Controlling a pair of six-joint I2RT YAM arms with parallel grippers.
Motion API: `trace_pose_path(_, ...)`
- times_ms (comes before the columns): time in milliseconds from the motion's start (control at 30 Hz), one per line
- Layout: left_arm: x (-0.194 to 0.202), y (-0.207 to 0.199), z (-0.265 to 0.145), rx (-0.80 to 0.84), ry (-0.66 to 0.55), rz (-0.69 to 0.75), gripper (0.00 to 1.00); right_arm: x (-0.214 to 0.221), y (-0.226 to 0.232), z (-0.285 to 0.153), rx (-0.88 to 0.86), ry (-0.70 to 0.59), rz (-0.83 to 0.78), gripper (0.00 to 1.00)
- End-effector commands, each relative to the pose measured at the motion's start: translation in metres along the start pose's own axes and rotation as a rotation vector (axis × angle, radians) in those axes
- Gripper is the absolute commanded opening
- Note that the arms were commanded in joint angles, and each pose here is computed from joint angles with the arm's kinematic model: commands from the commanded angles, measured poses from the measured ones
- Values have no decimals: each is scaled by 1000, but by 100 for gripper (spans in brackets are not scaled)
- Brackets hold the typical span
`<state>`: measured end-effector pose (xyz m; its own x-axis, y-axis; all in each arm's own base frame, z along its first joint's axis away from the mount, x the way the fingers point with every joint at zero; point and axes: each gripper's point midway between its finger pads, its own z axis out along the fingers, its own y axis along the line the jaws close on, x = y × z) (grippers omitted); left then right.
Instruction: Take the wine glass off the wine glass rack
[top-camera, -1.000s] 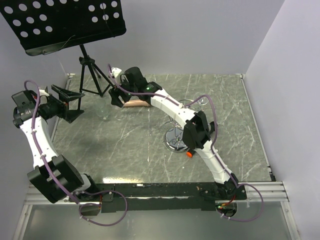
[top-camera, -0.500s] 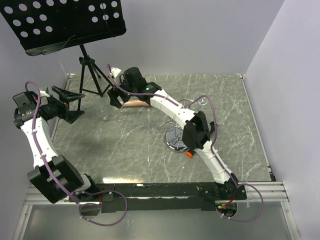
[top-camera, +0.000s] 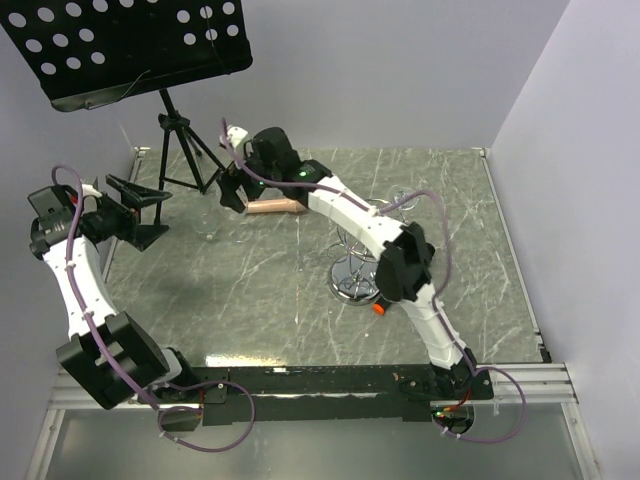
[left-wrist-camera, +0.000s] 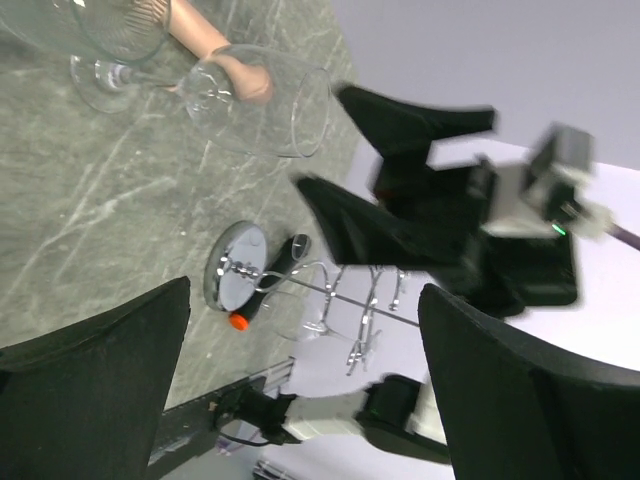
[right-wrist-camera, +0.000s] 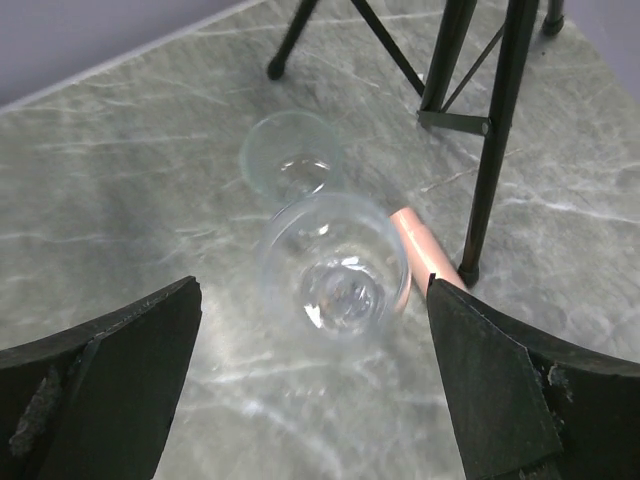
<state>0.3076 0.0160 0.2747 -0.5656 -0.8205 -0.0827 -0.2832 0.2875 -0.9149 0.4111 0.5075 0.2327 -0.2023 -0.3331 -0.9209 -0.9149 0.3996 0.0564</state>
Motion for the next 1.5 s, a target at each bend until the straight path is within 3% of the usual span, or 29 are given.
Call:
trace_pose_path(0,3,-17,1,-17,-18,190,100,-118,19,-111,30,-243,-76,100)
trace_pose_path(200,53,-66,38,106,59,556,100,-125,5,-220,123,-267,13,100)
trace_pose_path(367,109,-87,68,234,185,822,100,-104,-5,-298,223,-261,18,100)
trace_pose_path(533,162,-96,85,338,273,1138,99,-70,-27,-360,392,-228,-15,98)
trace_pose_path(767,247,-91,104,429,463,1608,100,10,-92,-443,716,-129,209,94)
trace_pose_path(1000,293,-76,129,371,597,1732,100,63,-120,-487,886,-61,365,94)
trace_pose_path(1133,305,-69,144,306,636,1754,100,79,-124,-494,895,-78,456,94)
trace_pose_path(1267,309,-66,153,256,602,1778,100,85,-118,-493,878,-92,469,93)
trace_pose_path(1467,281,-72,166,85,484,1825,100,96,-108,-489,860,-90,476,93)
